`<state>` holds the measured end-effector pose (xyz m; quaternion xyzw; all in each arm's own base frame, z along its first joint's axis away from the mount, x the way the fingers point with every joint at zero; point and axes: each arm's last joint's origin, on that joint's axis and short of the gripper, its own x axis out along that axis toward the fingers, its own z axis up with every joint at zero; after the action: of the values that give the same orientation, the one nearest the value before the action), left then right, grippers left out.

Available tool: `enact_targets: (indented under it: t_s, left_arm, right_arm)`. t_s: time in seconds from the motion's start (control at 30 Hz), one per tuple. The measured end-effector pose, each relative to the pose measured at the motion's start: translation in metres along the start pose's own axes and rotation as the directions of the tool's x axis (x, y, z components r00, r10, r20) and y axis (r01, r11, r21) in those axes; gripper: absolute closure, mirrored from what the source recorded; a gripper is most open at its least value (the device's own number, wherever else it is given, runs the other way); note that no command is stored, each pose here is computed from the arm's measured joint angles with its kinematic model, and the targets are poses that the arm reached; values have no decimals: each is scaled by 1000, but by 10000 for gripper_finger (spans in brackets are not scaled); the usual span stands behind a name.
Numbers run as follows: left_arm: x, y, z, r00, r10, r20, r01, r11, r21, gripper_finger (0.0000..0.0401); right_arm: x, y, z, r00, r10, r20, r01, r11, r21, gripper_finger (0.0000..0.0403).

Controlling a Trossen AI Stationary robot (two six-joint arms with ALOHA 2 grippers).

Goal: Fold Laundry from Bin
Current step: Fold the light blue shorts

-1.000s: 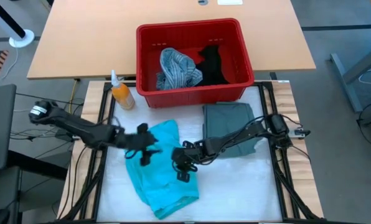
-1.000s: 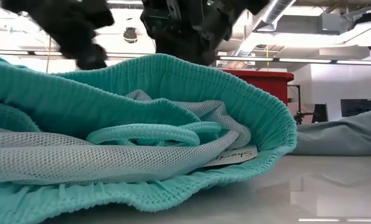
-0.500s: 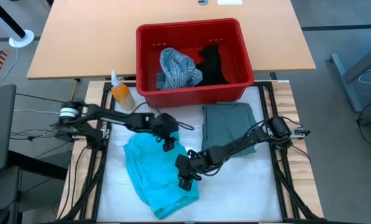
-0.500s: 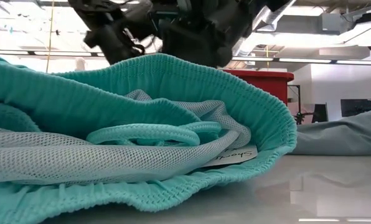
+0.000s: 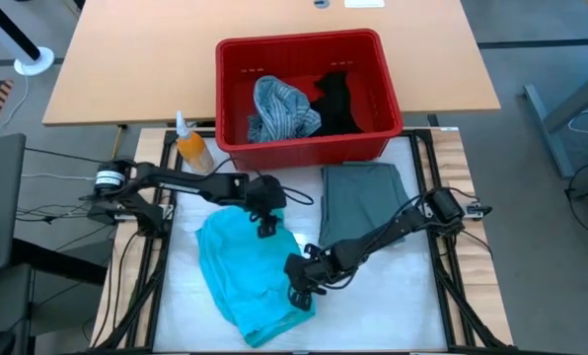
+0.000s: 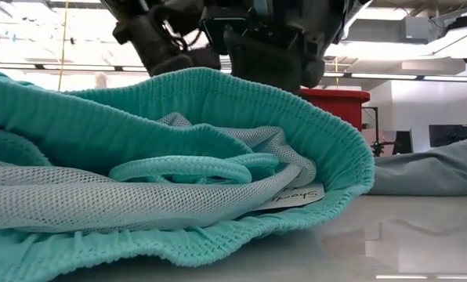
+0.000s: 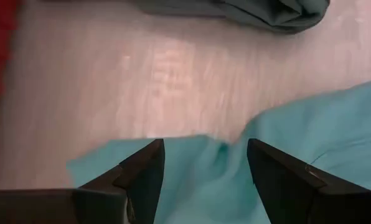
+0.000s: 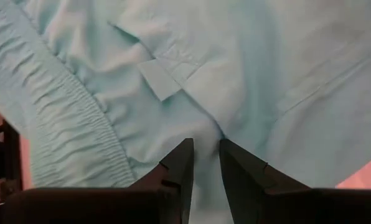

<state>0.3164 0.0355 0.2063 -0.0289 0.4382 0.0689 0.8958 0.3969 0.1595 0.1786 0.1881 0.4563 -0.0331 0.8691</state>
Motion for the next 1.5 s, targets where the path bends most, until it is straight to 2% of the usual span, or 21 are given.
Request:
enact_targets:
  t_s: [0.13,0.33,0.53,0.8,1.07,1.3,1.5]
  left_arm:
    - [-7,10,-17,999,49,-17,-49,998,-32,182]
    - [11,7,-38,996,9,-88,-14,998,-61,182]
    - [27,9,-39,993,81,-83,-88,993,-81,182]
    - [45,15,-48,985,95,-144,-113,985,-129,182]
    - [46,19,-47,980,150,-132,-168,976,-139,182]
    - [45,29,-47,965,222,-137,-249,942,-224,182]
    - [44,31,-47,965,225,-135,-255,929,-268,182]
  right_arm:
    - [0,1,-3,1000,-6,-12,6,1000,-7,296]
    - [0,2,-4,1000,-10,-15,10,1000,-13,296]
    - [0,3,-4,1000,-3,-10,3,1000,-14,296]
    - [-3,14,-16,999,3,-36,-3,1000,14,296]
    - [-5,22,-25,999,-21,-29,22,999,45,296]
    - [-5,25,-28,999,-25,-31,27,998,61,296]
    - [-5,26,-29,999,-25,-31,27,998,63,296]
